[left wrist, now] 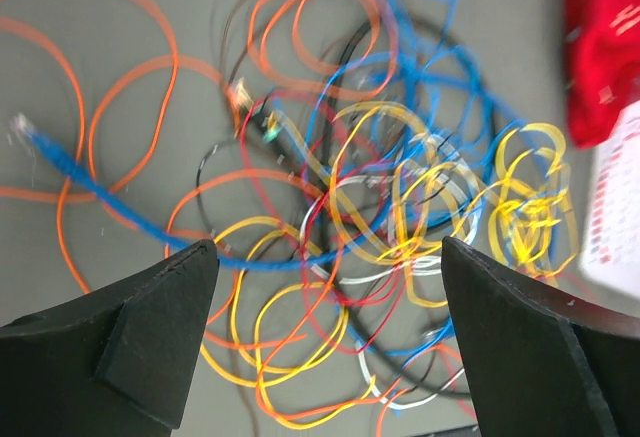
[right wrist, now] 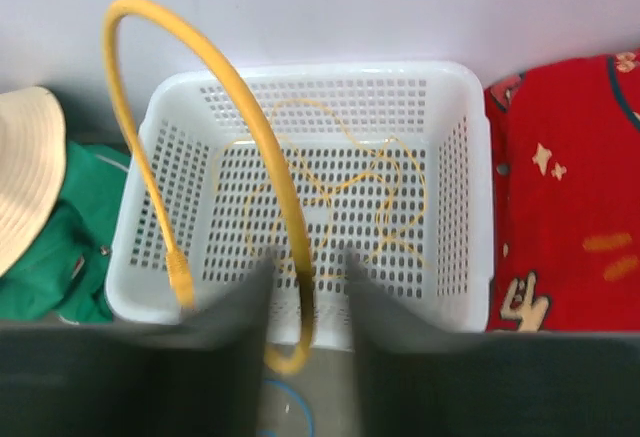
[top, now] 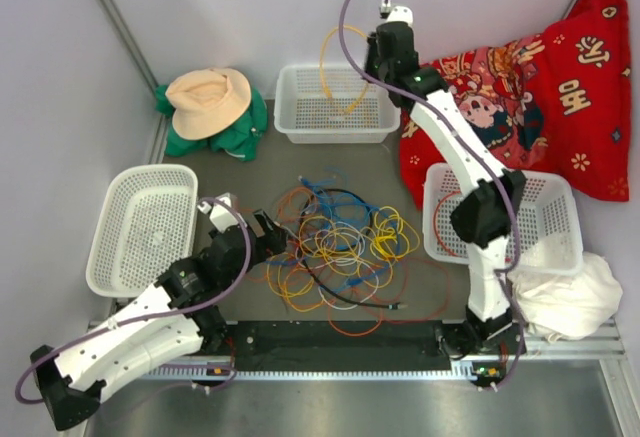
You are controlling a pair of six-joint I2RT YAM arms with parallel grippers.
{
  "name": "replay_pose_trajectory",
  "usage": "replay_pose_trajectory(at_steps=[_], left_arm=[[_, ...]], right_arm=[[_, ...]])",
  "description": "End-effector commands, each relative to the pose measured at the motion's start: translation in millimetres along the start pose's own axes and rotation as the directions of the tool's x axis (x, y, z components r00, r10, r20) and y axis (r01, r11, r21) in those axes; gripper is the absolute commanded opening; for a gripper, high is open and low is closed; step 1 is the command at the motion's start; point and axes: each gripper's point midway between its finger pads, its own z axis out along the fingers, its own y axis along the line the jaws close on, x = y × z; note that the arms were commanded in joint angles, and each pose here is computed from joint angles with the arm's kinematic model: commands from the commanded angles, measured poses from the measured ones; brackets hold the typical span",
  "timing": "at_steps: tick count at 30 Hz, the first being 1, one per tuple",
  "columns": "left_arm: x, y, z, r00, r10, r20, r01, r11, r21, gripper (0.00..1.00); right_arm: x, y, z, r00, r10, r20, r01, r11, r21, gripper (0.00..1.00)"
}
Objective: Untangle the cables
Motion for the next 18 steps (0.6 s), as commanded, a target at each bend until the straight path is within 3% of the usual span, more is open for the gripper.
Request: replay_pose_trajectory(at_steps=[1, 3, 6, 7, 9, 10, 12, 13, 15, 16, 18], left_arm=[[16, -2, 7, 0.998, -0.049, -0.048, 0.050, 0.999, 0.014, 0.96], [18, -3, 9, 0.997, -0.046, -0.061, 0.047, 0.999, 0.011, 0.97], [18, -9, 10, 0.997, -0.044, -0.068, 0.045, 0.999, 0.023, 0.97], [18, -12, 9, 0.996, -0.038, -0.076, 0.041, 0.999, 0.030, 0.97], [15, -16, 9, 0.997, -0.040, -0.073, 0.043, 0.998, 0.040, 0.96], [15, -19, 9, 0.996, -0.040, -0.076, 0.043, 0.998, 0.047, 0.96], [14, -23, 8, 0.996, -0.042, -0.081, 0.047, 0.997, 0.055, 0.96], [14, -23, 8, 0.996, -0.045, -0.083, 0.050, 0.997, 0.054, 0.95], [14, -26, 7, 0.995, -0.047, -0.091, 0.053, 0.997, 0.059, 0.95], [14, -26, 6, 0.994, -0.054, -0.094, 0.060, 0.997, 0.058, 0.95], [15, -26, 5, 0.993, -0.059, -0.103, 0.066, 0.996, 0.058, 0.95]], right_arm=[[-39, 9, 21, 0.989, 0.096, 0.114, -0.090, 0.995, -0.053, 0.65], [-40, 12, 20, 0.987, 0.106, 0.120, -0.099, 0.993, -0.059, 0.81], [-49, 15, -5, 0.983, 0.106, 0.149, -0.098, 0.993, -0.060, 0.86], [-30, 14, -4, 0.990, 0.073, 0.123, -0.068, 0.997, -0.049, 0.86], [-41, 28, -46, 0.987, 0.067, 0.144, -0.050, 0.991, -0.122, 0.86], [-8, 27, -48, 0.996, 0.047, 0.075, -0.037, 0.991, -0.132, 0.86], [-3, 40, -88, 0.996, 0.068, 0.063, -0.051, 0.968, -0.247, 0.84], [47, 35, -86, 0.997, 0.063, -0.037, -0.070, 0.966, -0.250, 0.83], [65, 49, -122, 0.996, 0.066, -0.063, -0.084, 0.930, -0.357, 0.80], [112, 43, -124, 0.989, 0.033, -0.145, -0.082, 0.934, -0.347, 0.80], [153, 56, -149, 0.978, -0.044, -0.206, -0.042, 0.918, -0.394, 0.79]])
